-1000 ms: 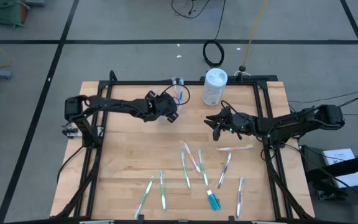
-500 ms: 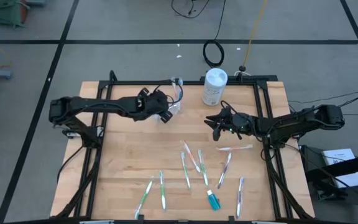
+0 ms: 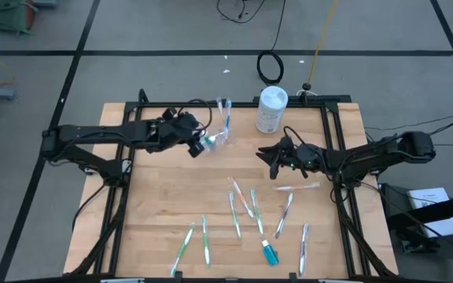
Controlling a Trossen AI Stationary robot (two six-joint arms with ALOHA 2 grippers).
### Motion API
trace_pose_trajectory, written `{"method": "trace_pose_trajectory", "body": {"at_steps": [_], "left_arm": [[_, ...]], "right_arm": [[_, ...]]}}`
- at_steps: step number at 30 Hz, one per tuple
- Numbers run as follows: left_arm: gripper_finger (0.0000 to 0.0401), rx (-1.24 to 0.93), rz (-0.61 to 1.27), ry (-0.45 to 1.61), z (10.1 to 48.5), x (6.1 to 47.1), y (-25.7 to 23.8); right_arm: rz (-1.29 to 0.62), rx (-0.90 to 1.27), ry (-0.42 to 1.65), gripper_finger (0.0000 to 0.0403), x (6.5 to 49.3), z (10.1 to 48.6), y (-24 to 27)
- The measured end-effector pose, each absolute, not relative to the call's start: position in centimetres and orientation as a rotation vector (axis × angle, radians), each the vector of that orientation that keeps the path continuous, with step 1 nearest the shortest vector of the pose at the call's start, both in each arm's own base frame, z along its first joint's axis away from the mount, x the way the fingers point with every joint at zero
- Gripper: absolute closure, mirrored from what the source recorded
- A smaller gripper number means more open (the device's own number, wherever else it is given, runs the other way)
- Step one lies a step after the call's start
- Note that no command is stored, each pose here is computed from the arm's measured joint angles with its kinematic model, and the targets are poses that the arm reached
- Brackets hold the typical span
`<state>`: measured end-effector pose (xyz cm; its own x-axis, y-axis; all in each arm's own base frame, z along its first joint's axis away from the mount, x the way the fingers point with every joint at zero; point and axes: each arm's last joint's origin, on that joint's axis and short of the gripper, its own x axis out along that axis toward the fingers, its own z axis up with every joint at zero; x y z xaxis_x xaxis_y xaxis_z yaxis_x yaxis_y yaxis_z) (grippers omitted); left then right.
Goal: Pick & Place toothbrushing station
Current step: Put the green toothbrush into the transparent organizer
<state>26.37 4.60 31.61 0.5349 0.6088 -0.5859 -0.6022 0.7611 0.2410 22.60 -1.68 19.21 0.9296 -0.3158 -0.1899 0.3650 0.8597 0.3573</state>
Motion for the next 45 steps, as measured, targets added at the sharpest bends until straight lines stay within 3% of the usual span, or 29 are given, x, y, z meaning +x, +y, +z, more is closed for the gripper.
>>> {"method": "trace_pose_trajectory", "body": {"at_steps": [9,19,26,37,45], "left_arm": [[0.0201,0.006,0.712,0.689,32.2,25.7,4.2],[0.0201,0.024,0.738,0.609,33.5,25.1,5.0],[0.0201,0.02,0.72,0.605,33.9,24.6,4.8],[0.0201,-0.062,0.596,0.629,33.4,25.0,4.2],[0.0201,-0.06,0.495,0.646,33.2,25.2,2.6]], "right_arm": [[-0.223,0.395,0.011,0.0298,24.5,18.9,0.9],[-0.143,0.359,0.069,0.0298,29.6,19.2,3.8],[-0.145,0.318,0.218,0.0298,31.8,20.3,5.2],[-0.201,0.318,0.444,0.0316,31.4,18.8,5.1],[-0.243,0.349,0.49,0.0298,30.5,17.2,4.4]]}}
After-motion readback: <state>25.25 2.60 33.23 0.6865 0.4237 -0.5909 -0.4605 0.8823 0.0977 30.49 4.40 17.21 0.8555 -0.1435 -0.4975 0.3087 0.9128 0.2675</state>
